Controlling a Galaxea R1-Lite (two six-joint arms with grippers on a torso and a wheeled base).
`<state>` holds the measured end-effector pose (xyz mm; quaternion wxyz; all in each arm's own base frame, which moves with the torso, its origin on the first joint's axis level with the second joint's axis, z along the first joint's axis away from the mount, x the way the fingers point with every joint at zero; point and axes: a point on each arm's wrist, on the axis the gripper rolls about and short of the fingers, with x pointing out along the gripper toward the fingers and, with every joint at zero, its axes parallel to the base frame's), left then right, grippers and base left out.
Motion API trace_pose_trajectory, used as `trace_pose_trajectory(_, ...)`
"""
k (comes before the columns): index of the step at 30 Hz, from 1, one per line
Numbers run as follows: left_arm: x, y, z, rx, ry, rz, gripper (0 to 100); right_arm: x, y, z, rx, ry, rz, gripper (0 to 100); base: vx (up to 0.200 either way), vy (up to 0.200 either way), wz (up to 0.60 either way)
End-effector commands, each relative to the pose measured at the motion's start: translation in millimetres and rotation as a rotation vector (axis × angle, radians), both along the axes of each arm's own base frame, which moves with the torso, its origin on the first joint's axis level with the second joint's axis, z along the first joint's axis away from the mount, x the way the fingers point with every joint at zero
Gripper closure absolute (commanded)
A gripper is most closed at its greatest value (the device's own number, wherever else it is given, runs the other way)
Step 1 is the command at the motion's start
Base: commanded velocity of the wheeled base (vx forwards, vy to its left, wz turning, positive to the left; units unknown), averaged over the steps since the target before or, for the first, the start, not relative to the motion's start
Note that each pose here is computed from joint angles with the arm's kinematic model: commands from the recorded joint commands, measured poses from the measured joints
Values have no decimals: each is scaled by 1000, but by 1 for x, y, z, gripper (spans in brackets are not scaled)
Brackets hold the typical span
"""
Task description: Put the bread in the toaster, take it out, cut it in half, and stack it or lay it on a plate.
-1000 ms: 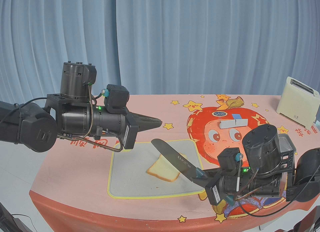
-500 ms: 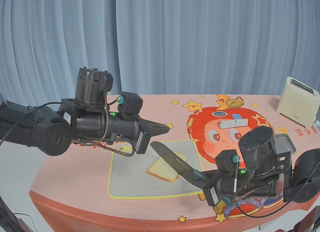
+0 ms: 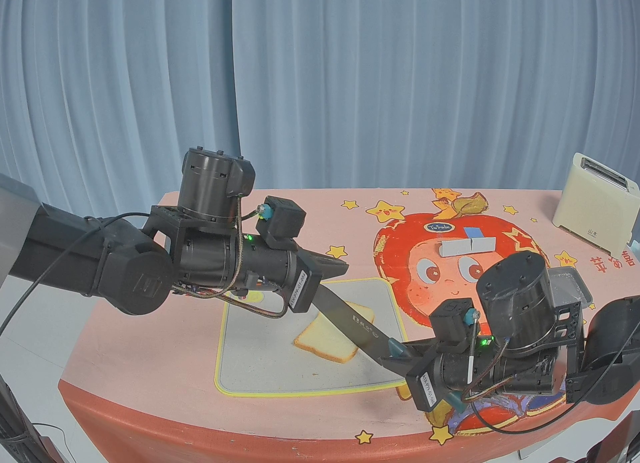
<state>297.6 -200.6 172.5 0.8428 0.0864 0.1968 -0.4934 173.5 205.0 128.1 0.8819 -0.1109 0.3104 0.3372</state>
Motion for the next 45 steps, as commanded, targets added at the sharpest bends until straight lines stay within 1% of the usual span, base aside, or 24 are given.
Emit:
trace_pose_trajectory(1, -1, -2, -4, 7, 9, -6, 100, 0, 0, 1, 2, -2, 1, 100, 0, 0, 0)
trace_pose_trajectory(4, 0, -2, -6, 11, 12, -6, 100, -1, 0, 1, 2, -3, 1, 100, 0, 0, 0)
trace_pose_trajectory(6, 0, -3, -3, 4, 6, -8, 100, 0, -1, 4, 10, -12, -6, 100, 0, 0, 0)
trace_pose_trajectory(8, -1, -2, 4, -5, -12, -4, 100, -1, -3, 16, 36, -36, -9, 100, 0, 0, 0)
trace_pose_trajectory(10, 1, -1, 7, -11, -22, 0, 100, 0, -3, 22, 43, -45, -7, 100, 0, 0, 0)
trace_pose_trajectory(13, 1, -1, 9, -13, -32, 9, 100, 2, -1, 29, 39, -49, -5, 100, 0, 0, 0)
trace_pose_trajectory(14, 0, 0, 13, -18, -49, 17, 100, 4, 2, 38, 35, -45, -5, 100, 0, 0, 0)
trace_pose_trajectory(15, 0, 0, 13, -18, -49, 17, 100, 4, 2, 38, 35, -45, -5, 100, 0, 0, 0)
trace_pose_trajectory(17, 0, -1, 16, -48, -87, 21, 100, 2, 3, 43, 3, -18, 3, 100, 0, 0, 0)
trace_pose_trajectory(20, 2, -2, 14, -56, -104, 30, 100, 2, 4, 41, -10, -10, 6, 100, 0, 0, 0)
trace_pose_trajectory(22, 2, -2, 12, -46, -98, 44, 100, 3, 4, 41, -13, -9, 2, 100, 0, 0, 0)
trace_pose_trajectory(24, 2, -2, 10, -45, -94, 43, 100, 5, 4, 40, -16, -7, 1, 100, 0, 0, 0)
trace_pose_trajectory(26, 5, -4, 0, -31, -69, 42, 100, 4, 6, 38, -21, -3, 6, 100, 0, 0, 0)
trace_pose_trajectory(30, 5, -2, -11, -13, -43, 47, 100, 7, 10, 33, -35, 6, 7, 100, 0, 0, 0)
trace_pose_trajectory(34, 4, -2, -12, -28, -61, 48, 100, 11, 12, 31, -40, 8, 2, 100, 0, 0, 0)
trace_pose_trajectory(35, 5, -2, -10, -40, -75, 49, 100, 14, 13, 29, -47, 12, 1, 100, 0, 0, 0)
trace_pose_trajectory(37, 5, -1, -11, -46, -69, 56, 100, 14, 13, 28, -51, 15, 1, 100, 0, 0, 0)
trace_pose_trajectory(45, 2, 0, -18, -34, -46, 58, 100, 16, 16, 19, -75, 36, 0, 100, 0, 0, 0)
